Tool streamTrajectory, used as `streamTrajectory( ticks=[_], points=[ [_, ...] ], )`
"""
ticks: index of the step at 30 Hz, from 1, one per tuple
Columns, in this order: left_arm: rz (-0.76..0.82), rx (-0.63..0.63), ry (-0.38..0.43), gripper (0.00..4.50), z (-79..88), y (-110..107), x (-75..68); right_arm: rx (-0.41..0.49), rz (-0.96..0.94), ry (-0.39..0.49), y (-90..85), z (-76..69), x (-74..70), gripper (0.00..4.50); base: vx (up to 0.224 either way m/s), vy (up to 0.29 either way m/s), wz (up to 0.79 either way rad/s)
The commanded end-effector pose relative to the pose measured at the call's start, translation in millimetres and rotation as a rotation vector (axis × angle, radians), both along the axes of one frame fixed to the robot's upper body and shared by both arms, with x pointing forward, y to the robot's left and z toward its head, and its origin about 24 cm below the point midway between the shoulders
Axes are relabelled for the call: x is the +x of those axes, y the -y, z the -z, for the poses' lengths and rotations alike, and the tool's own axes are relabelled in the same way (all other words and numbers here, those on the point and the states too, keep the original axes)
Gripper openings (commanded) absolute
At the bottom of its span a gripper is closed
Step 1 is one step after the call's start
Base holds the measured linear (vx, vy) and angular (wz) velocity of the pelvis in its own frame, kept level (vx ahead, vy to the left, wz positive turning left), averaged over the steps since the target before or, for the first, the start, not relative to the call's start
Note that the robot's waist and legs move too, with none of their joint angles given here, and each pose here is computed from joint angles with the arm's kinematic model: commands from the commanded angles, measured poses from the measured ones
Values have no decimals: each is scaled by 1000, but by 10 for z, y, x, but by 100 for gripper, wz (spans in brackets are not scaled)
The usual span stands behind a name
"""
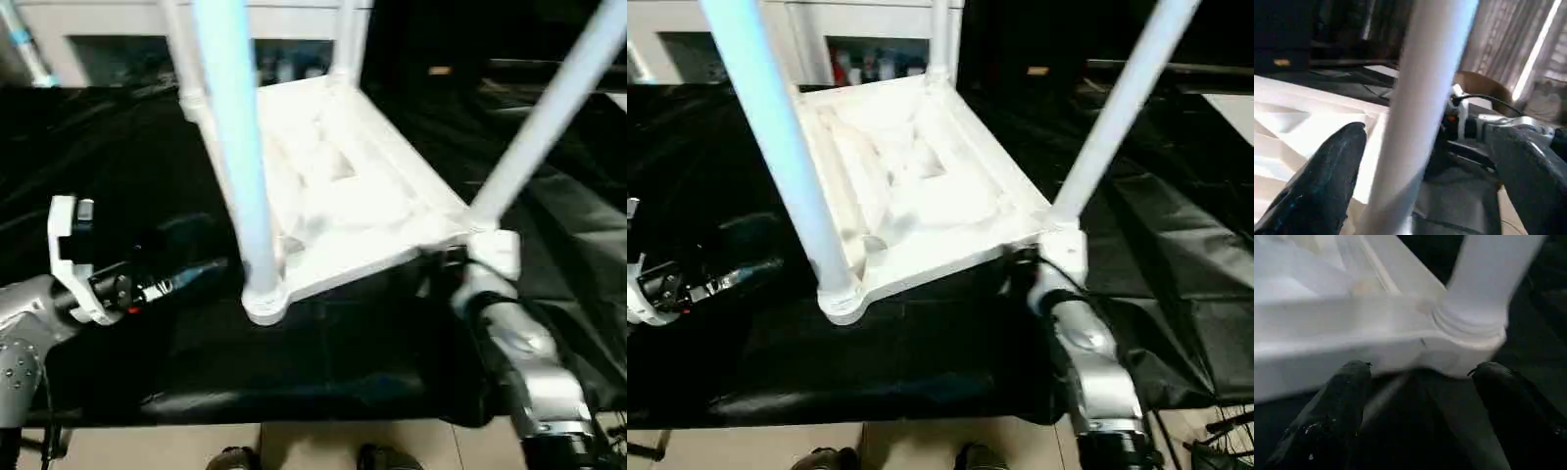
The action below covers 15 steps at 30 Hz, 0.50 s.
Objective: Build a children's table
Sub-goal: Rotate table base
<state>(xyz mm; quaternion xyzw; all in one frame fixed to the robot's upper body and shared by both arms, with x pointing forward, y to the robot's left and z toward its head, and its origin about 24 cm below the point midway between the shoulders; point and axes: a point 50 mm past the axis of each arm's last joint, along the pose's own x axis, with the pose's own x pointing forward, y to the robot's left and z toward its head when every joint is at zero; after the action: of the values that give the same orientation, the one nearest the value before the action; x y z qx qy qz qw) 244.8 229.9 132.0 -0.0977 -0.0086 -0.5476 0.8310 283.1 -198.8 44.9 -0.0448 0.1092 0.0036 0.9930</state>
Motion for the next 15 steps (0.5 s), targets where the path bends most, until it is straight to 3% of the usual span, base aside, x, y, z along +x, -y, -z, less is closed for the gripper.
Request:
streamTrajectory(
  ticks=[1,10,15],
  points=[
    [28,13,-2,446,8,54,33,-13,15,-13,28,-13,-11,373,0,0,0],
    [-28,28,43,446,64,301,271,-37,-142,-103,-155,77,167,373,0,0,0],
    [155,-30,39,446,-40,632,187,-52,-210,-138,-261,135,311,373,0,0,0]
  ],
)
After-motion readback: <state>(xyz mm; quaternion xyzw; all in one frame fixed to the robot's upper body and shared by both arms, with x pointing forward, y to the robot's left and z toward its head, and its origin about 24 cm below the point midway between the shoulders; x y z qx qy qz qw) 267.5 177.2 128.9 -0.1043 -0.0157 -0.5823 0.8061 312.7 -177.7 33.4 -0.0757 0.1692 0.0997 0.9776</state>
